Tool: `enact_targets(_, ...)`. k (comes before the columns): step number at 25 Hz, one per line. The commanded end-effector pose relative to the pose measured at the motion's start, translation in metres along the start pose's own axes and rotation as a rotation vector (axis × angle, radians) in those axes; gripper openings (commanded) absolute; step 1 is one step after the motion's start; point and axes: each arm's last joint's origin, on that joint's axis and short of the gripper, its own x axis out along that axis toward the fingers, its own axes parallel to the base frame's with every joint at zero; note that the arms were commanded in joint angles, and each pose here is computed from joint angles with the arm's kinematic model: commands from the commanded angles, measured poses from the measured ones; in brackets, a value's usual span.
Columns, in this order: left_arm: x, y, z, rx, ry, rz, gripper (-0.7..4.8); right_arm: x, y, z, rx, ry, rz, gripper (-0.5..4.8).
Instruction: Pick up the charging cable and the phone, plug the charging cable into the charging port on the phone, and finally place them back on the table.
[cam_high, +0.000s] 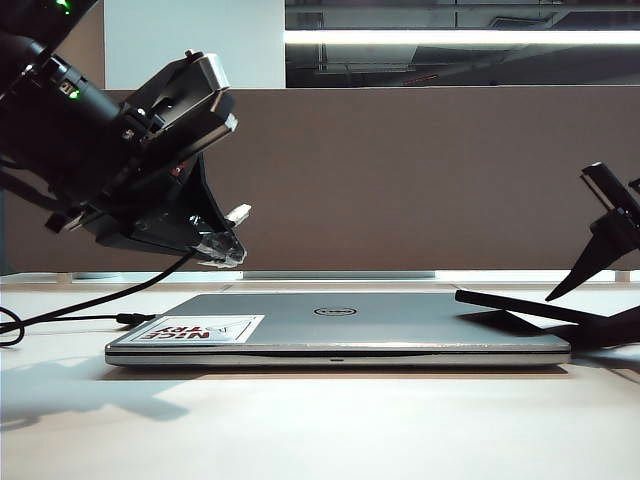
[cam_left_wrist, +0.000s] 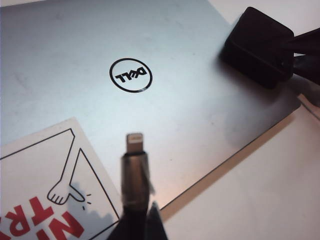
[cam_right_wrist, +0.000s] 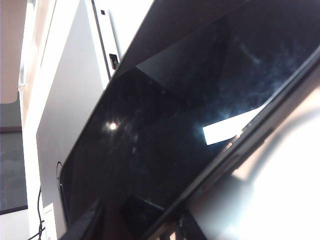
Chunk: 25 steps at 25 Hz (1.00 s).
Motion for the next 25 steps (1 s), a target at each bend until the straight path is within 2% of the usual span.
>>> enact_targets(1,0.000,-0.001,0.002,0.006,-0.015,-0.006,-0.06,0.002,-0.011,-0.007,0.009,0.037,-0.073,1.38)
enact_targets(3,0.000,-0.001,0.002,0.006,-0.015,-0.006,-0.06,0.002,-0.011,-0.007,0.009,0.036,-0.074,1.02)
enact_targets(7,0.000,-0.001,0.002,0.006,-0.015,-0.006,-0.06,0.002,-0.011,-0.007,0.009,0.031,-0.077,1.01)
enact_targets(11,0.000,-0.001,0.002,0.006,-0.015,-0.006,-0.06,0.002,-0.012,-0.006,0.008,0.019,-0.088,0.46)
enact_targets(14,0.000,-0.001,0.002,0.006,-0.015,-0.006,-0.06,0.002,-0.012,-0.006,0.000,0.014,-0.092,0.42)
enact_targets(16,0.000,-0.001,0.002,0.006,-0.015,-0.006,-0.06,0.002,-0.010,-0.005,-0.040,0.005,-0.079,-0.07)
enact_targets(25,-0.001,-0.001,0.002,0.005,-0.015,-0.006,-0.06,0.003,0.001,0.004,-0.100,-0.046,0.001,-0.08)
